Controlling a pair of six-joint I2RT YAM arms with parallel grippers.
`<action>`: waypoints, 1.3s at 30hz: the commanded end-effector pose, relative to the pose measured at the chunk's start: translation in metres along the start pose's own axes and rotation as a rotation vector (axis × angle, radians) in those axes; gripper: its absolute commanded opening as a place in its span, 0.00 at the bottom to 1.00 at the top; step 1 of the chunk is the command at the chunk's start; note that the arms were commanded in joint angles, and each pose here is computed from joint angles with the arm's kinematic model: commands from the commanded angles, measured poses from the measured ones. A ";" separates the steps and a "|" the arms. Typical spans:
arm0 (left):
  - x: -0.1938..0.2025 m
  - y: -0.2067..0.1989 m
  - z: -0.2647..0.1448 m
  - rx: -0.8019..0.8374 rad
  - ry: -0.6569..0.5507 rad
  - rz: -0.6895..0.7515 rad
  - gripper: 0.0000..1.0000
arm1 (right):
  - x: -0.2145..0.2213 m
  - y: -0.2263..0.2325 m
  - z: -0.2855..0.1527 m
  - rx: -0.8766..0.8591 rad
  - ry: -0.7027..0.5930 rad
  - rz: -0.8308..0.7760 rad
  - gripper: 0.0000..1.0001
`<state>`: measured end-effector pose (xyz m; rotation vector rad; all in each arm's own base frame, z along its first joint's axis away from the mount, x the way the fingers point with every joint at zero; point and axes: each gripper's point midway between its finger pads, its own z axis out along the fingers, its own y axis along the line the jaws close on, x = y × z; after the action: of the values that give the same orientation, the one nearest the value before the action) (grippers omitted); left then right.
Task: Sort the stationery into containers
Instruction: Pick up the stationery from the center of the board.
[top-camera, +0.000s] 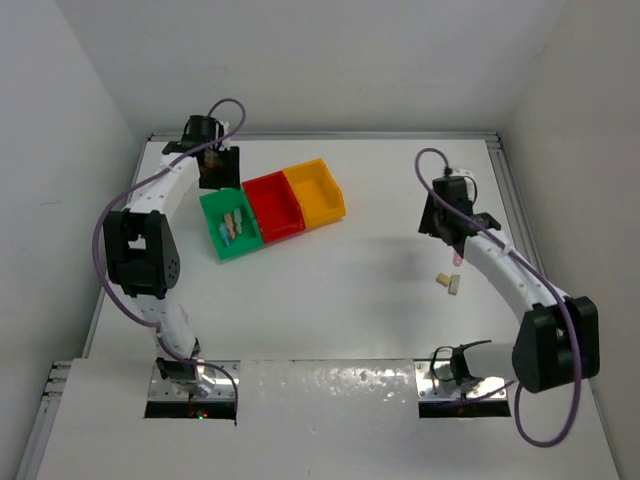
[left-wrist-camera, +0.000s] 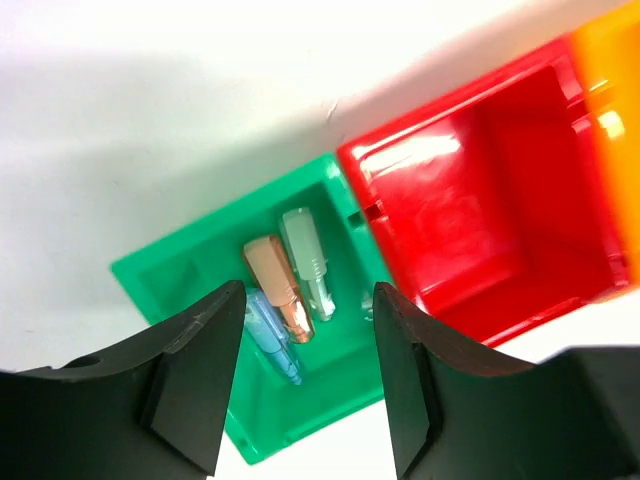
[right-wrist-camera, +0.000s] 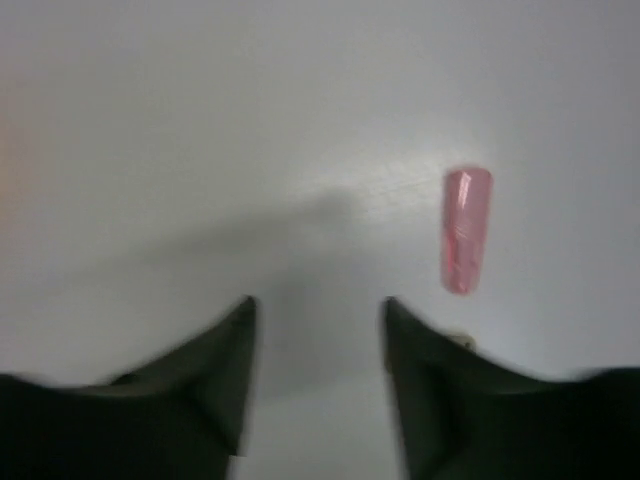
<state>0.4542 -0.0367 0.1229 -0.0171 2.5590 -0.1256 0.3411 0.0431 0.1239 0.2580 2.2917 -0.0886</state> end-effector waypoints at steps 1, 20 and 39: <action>-0.041 -0.003 -0.048 0.006 -0.133 -0.017 0.51 | 0.036 -0.062 0.013 0.169 0.200 0.132 0.76; -0.056 0.025 -0.119 -0.019 -0.298 -0.069 0.51 | 0.088 -0.115 0.089 0.217 0.412 0.159 0.53; -0.047 -0.034 -0.124 0.198 -0.270 0.036 0.49 | 0.011 0.000 0.017 -0.099 -0.043 -0.116 0.00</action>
<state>0.4251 -0.0210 0.2246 -0.0607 2.3468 -0.2240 0.3157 -0.0045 0.0431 0.2321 2.5175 -0.2010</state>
